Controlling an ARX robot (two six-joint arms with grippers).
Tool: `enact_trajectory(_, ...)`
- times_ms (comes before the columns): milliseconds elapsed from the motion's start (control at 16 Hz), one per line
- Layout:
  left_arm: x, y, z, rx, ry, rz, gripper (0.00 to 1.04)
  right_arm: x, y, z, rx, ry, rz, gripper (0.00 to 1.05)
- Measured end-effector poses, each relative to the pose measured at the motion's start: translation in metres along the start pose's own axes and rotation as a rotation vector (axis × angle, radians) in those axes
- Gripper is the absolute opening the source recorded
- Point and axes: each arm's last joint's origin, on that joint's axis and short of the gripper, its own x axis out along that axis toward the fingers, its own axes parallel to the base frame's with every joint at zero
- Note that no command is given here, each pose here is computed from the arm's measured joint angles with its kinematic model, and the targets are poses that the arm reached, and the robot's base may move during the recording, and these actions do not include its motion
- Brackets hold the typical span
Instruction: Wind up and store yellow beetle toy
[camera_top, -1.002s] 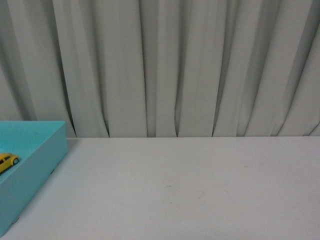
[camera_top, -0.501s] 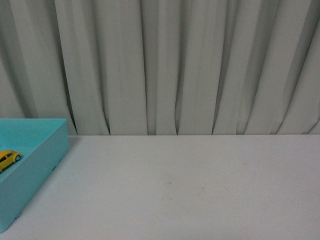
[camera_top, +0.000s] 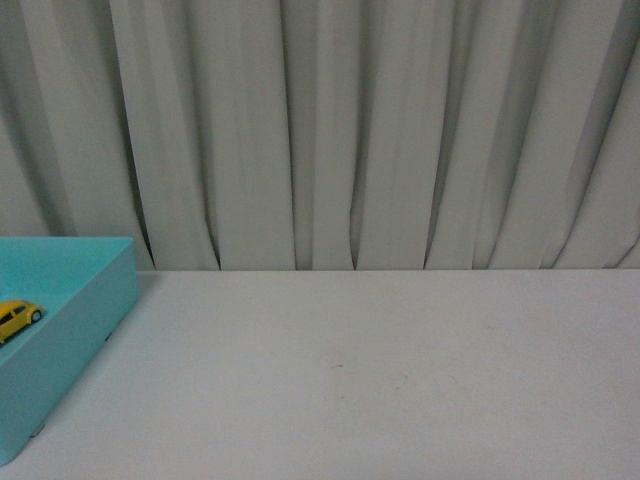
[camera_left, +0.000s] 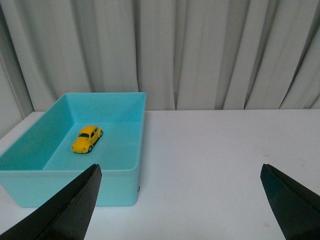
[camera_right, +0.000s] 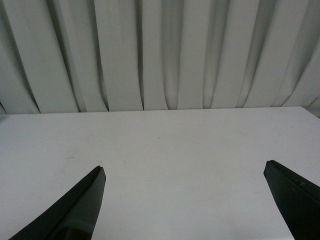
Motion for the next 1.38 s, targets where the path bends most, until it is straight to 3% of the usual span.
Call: enact_trajectory(1377, 0.0, 0.0, 0.0, 0.0, 0.0, -0.001, 0.98, 0.0, 0.0, 0.0002, 0.0, -0.002, 0.0, 0.98)
